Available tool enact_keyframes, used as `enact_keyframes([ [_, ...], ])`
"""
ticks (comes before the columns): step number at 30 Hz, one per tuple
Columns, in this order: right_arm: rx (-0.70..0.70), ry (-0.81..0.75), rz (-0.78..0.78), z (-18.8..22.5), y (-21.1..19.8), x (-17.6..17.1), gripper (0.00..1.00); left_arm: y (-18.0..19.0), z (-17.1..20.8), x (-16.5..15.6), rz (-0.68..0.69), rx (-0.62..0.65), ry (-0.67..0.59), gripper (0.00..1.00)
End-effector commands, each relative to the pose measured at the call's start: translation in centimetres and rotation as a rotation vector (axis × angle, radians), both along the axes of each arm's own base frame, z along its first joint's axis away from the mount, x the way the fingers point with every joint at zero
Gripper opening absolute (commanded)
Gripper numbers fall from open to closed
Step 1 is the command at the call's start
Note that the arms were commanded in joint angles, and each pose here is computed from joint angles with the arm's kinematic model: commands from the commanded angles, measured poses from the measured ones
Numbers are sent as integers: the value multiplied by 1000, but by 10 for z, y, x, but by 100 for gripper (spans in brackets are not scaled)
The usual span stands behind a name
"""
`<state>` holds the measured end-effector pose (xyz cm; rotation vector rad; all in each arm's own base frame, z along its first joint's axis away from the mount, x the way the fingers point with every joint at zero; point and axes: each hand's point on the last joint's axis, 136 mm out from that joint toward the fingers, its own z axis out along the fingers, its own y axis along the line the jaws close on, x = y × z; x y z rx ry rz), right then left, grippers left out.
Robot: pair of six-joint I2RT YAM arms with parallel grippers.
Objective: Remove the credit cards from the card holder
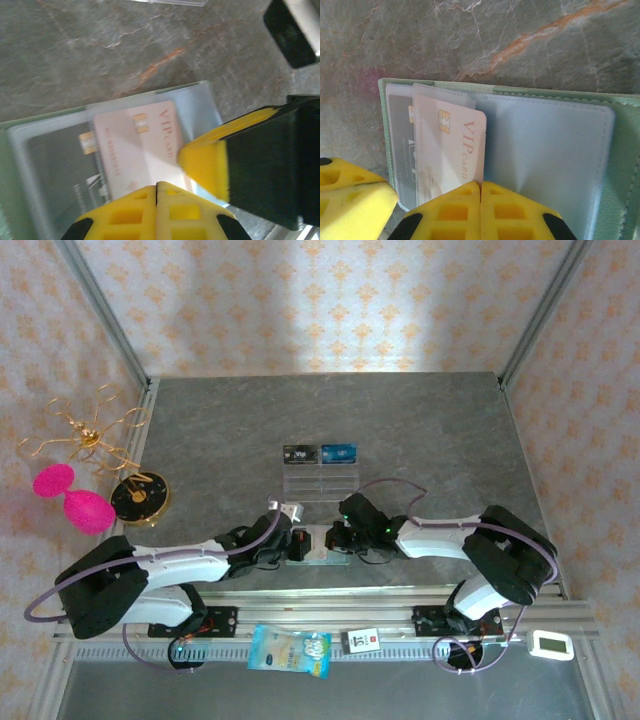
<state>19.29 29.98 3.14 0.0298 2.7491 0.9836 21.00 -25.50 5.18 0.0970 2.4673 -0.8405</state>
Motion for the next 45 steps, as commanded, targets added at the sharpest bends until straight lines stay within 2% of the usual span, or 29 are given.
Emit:
enact_keyframes([
  [1, -27, -15, -4, -7, -7, 0, 7, -5, -6, 5, -9, 37, 7, 0],
  [5, -9, -26, -19, -2, -8, 1, 21, 5, -19, 4, 18, 95, 30, 0],
  [10, 17, -20, -16, -5, -7, -2, 22, 13, -25, 0, 35, 98, 46, 0],
  [17, 75, -27, 19, 2, 4, -3, 20, 12, -29, -1, 31, 98, 58, 0],
  [30, 69, 8, 32, -9, 9, -4, 16, 10, -33, -4, 14, 89, 72, 0],
  [32, 69, 8, 26, -9, 9, -4, 8, 11, -35, -5, 15, 92, 79, 0],
  [34, 61, 4, 9, -9, 5, -3, 0, 13, -35, -5, 19, 94, 82, 0],
  [45, -11, 22, -74, -15, -30, -13, 0, 26, -36, -7, 59, 71, 85, 0],
])
